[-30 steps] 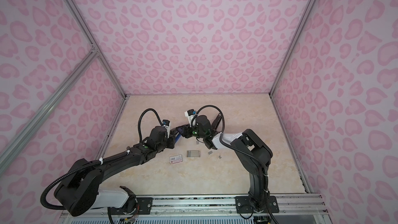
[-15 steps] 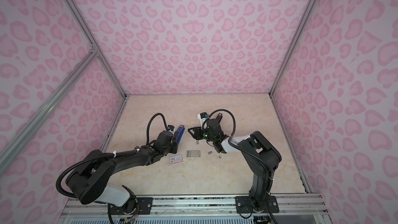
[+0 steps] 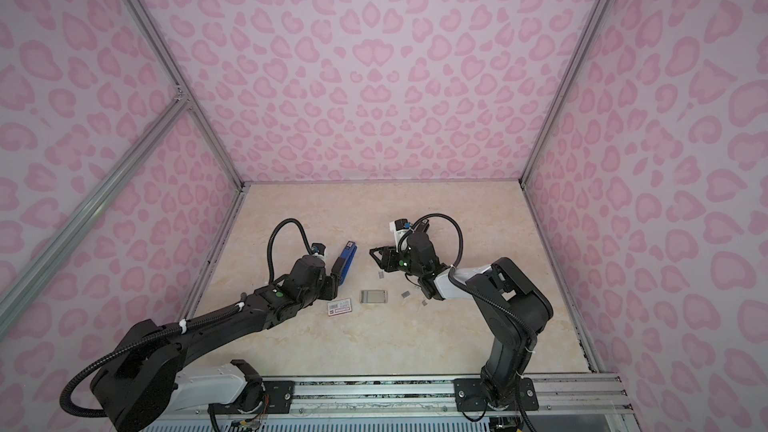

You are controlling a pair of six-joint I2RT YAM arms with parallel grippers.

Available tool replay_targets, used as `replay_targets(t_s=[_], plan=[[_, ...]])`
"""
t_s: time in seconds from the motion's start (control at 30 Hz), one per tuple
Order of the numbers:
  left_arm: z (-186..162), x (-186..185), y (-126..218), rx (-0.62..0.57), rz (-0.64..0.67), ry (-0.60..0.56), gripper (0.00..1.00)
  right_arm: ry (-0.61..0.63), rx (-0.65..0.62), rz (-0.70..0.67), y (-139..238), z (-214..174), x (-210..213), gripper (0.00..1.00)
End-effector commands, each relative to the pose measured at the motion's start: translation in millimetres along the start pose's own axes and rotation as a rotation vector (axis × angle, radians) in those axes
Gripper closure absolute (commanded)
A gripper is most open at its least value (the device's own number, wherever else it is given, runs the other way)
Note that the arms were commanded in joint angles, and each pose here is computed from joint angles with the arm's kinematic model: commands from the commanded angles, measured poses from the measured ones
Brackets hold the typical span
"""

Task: Load the staples into the stapler

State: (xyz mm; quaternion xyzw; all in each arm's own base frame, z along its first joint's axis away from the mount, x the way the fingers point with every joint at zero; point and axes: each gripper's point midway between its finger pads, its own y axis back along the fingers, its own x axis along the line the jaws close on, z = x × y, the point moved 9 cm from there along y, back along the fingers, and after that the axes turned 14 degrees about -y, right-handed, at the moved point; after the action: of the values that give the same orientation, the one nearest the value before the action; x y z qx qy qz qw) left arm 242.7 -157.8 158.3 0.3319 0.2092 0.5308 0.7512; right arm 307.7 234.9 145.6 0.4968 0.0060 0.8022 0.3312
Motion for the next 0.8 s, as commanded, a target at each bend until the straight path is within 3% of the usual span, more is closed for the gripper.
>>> replay_targets(t_s=[0.0, 0.3, 0.43, 0.57, 0.7, 0.77], plan=[[6, 4, -4, 0.126, 0.041, -0.006, 0.37, 0.020, 0.027, 0.011, 5, -5, 5, 0.54], [28, 0, -35, 0.317, 0.043, -0.042, 0.37, 0.142, 0.147, -0.085, 29, -30, 22, 0.53], [26, -1, -51, 0.379, 0.062, -0.061, 0.42, 0.145, 0.162, -0.096, 38, -37, 23, 0.54], [21, -3, -61, 0.407, 0.060, -0.071, 0.60, 0.140, 0.149, -0.107, 42, -39, 22, 0.54], [16, -4, -67, 0.422, 0.059, -0.074, 0.90, 0.145, 0.144, -0.112, 44, -38, 23, 0.54], [12, -4, -72, 0.439, 0.062, -0.074, 0.96, 0.145, 0.145, -0.114, 44, -37, 23, 0.54]])
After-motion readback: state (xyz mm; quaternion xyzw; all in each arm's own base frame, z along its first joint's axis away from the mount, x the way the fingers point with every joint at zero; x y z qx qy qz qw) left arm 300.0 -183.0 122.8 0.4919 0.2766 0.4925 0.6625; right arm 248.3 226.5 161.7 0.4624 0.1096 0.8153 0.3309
